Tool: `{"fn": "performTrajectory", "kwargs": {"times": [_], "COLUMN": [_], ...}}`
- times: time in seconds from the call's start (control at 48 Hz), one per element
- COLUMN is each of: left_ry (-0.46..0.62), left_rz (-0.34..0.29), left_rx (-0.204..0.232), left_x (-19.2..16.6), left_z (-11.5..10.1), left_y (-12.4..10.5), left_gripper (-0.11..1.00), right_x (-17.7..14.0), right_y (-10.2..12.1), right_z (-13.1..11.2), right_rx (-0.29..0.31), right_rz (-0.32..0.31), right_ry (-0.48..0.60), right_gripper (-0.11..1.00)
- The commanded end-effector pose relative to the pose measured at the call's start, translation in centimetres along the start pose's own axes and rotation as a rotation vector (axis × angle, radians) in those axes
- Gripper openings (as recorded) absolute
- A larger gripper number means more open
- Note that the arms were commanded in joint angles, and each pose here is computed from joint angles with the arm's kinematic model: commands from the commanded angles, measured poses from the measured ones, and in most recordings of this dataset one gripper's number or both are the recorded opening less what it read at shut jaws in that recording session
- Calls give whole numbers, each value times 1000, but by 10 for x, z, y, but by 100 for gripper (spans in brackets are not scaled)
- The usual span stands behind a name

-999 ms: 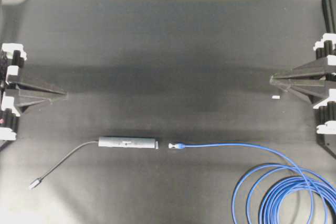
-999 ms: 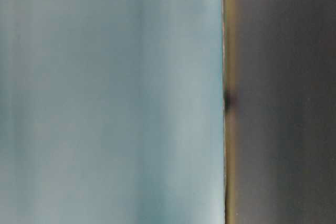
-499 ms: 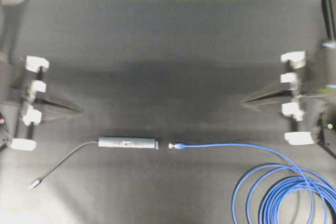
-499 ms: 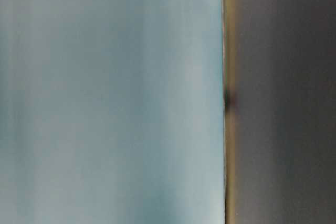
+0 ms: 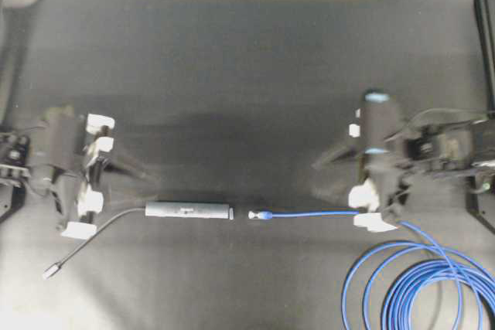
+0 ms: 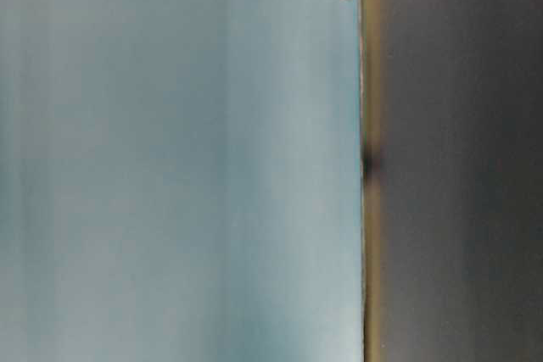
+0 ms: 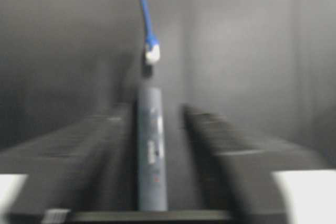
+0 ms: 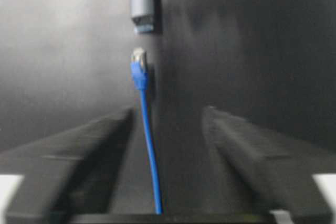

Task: Insert the LAN cable into the hub.
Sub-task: 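Move left gripper to the grey hub and right gripper to the blue cable plug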

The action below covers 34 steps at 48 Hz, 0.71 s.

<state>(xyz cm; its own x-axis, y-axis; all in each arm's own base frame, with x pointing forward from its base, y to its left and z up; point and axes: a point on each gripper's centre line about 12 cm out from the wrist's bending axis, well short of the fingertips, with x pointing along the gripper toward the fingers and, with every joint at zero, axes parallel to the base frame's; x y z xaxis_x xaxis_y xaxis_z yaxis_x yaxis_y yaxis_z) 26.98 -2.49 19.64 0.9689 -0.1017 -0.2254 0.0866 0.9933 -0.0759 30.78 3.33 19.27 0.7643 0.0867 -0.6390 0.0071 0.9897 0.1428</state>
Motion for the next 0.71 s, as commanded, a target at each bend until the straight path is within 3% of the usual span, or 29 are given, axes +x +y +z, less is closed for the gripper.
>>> {"fn": "performTrajectory", "kwargs": {"times": [0.0, 0.104, 0.291, 0.687], "left_ry": [4, 49, 38, -17], "left_rz": [-6, -2, -7, -25], "left_rx": [-1, -7, -14, -67], "left_x": [7, 10, 17, 38], "left_z": [-1, -15, -43, -83], "left_y": [-1, 0, 2, 3], "left_gripper": [57, 82, 68, 70], "right_x": [9, 16, 22, 24], "right_y": [9, 10, 10, 11], "right_z": [4, 6, 7, 10], "right_rx": [-1, -4, -2, 37], "right_rz": [20, 18, 16, 17], "right_ry": [2, 15, 24, 24], "right_gripper": [69, 86, 84, 84]}}
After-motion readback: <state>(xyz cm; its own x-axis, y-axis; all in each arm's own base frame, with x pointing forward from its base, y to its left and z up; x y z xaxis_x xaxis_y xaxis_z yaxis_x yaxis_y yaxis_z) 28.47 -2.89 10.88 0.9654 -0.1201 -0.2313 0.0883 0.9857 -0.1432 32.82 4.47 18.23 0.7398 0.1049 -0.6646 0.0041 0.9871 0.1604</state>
